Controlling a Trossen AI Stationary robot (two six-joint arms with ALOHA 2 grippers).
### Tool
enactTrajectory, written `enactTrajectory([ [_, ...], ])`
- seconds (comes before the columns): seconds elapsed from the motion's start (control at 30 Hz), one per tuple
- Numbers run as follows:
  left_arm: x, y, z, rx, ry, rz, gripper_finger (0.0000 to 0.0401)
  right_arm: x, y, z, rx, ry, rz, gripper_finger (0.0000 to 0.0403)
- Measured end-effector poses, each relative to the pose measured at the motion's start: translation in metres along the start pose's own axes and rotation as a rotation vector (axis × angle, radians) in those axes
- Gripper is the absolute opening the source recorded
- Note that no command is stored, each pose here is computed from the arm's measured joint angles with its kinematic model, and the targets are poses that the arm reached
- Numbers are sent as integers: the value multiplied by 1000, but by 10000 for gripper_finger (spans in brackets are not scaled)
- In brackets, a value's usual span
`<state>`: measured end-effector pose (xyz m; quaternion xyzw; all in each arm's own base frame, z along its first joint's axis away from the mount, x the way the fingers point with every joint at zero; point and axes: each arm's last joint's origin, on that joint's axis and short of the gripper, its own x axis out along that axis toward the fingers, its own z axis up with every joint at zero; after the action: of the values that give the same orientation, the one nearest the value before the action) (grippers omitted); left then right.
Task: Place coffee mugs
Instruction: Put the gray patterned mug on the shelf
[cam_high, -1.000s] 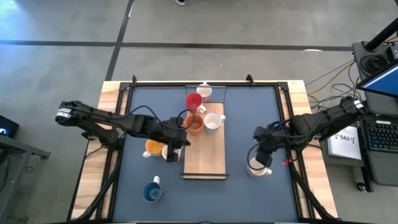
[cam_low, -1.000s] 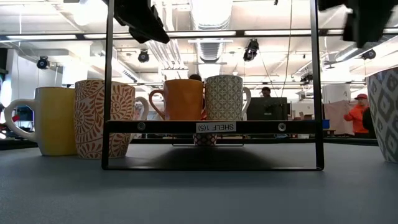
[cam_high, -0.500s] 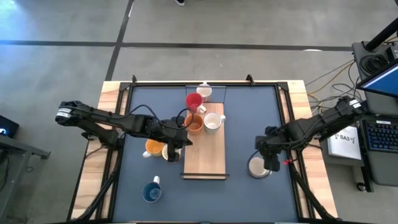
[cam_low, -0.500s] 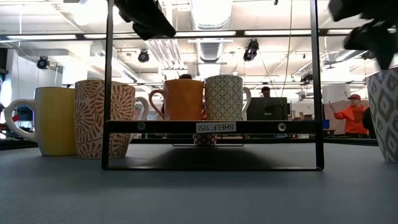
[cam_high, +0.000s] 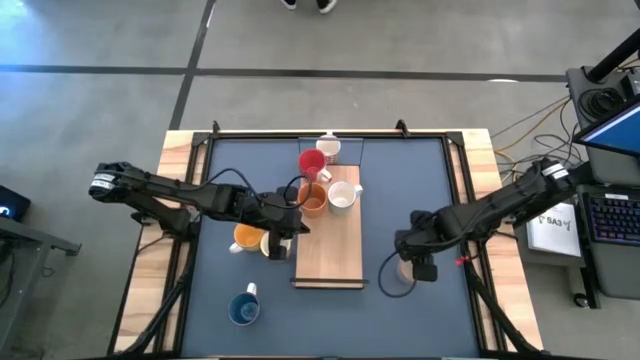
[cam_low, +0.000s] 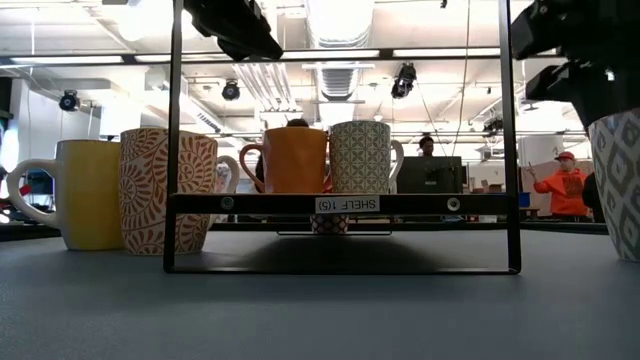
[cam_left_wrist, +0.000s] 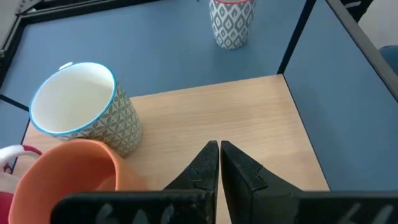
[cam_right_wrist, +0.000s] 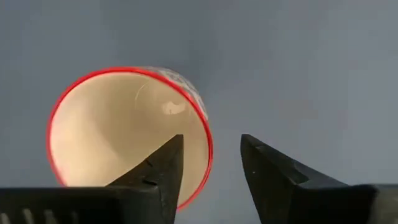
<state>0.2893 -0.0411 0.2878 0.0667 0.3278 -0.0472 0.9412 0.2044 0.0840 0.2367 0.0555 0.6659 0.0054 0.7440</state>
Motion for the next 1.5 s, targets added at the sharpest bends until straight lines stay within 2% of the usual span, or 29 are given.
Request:
enactTrajectory([
  [0.1,0,0,1,5,-7,1,0,4,1,2,13,15,-8,109],
  [0.3,0,0,1,5,-14,2,0,8,2,4,20,22,-9,20],
  [0.5,0,0,1,4,-14,3,0,4,-2,7,110,1,-11,14],
  [0.73,0,2,1,4,-9,64,0,-24,-24,8,342,11,56,13],
  [0.9,0,2,1,9,-8,72,0,-56,-53,8,503,-26,43,13],
  [1.23,0,3,1,101,-3,82,0,-112,-138,16,779,-263,-57,12],
  [1.37,0,3,1,117,-2,85,0,-117,-176,19,825,-278,-107,12],
  [1.5,0,4,1,130,6,134,0,-111,-209,29,842,-290,-145,12],
])
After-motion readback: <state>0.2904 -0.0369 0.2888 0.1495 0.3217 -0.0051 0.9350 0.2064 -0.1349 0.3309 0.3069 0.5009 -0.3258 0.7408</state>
